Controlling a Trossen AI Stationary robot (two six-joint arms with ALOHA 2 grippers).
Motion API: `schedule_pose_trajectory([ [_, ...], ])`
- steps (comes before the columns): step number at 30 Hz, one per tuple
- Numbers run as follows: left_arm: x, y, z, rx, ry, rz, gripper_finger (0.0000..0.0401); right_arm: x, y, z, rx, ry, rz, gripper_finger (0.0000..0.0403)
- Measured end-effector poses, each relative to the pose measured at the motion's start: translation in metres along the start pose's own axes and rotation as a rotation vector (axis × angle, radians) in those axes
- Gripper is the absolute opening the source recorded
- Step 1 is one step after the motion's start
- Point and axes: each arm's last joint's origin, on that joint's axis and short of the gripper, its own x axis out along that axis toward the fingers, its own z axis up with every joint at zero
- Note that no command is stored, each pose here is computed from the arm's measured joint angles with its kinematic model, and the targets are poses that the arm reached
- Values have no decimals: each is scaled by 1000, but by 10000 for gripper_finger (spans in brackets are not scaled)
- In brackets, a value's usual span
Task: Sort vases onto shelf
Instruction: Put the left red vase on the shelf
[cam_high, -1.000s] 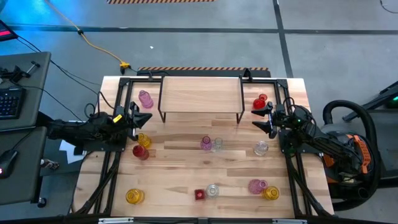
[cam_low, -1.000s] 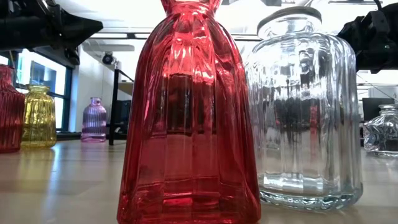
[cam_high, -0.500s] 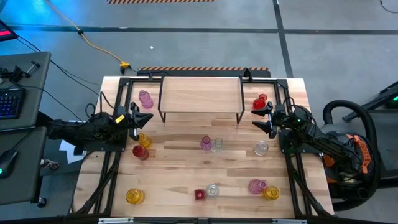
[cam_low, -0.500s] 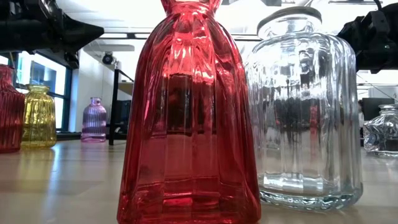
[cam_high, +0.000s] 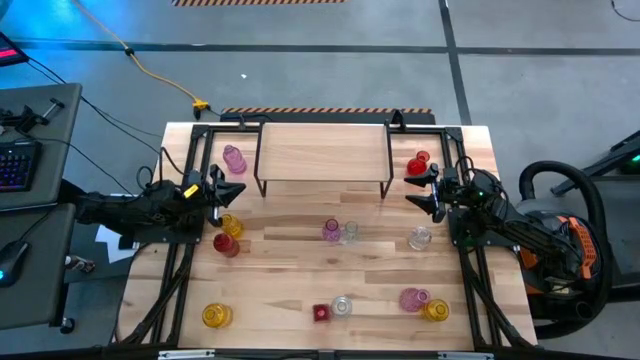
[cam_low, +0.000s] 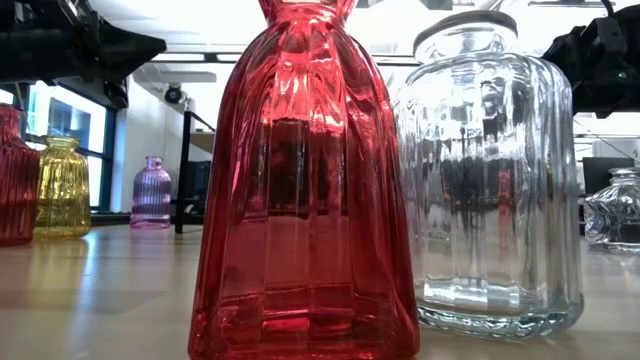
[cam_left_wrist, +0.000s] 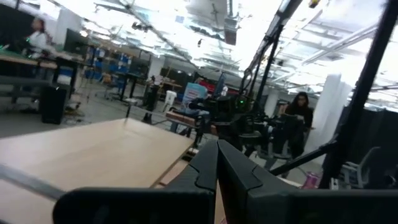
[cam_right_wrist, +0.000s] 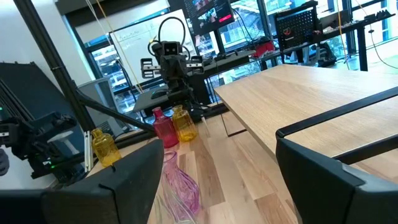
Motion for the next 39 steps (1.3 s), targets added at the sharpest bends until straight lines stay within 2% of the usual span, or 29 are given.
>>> schedule_pose_trajectory([
  [5,0,-4,14,-25,-21,-35,1,0,0,0,0,0,0,302],
  [10,4,-9,35,77,18,-37,1,0,0,0,0,0,0,302],
  [16,17,-18,61,93,69,-28,1,0,0,0,0,0,0,302],
  [26,58,-38,105,157,171,5,1,0,0,0,0,0,0,302],
  [32,87,-48,117,213,258,-1,1,0,0,0,0,0,0,302],
  [39,117,-53,121,352,330,-4,1,0,0,0,0,0,0,302],
])
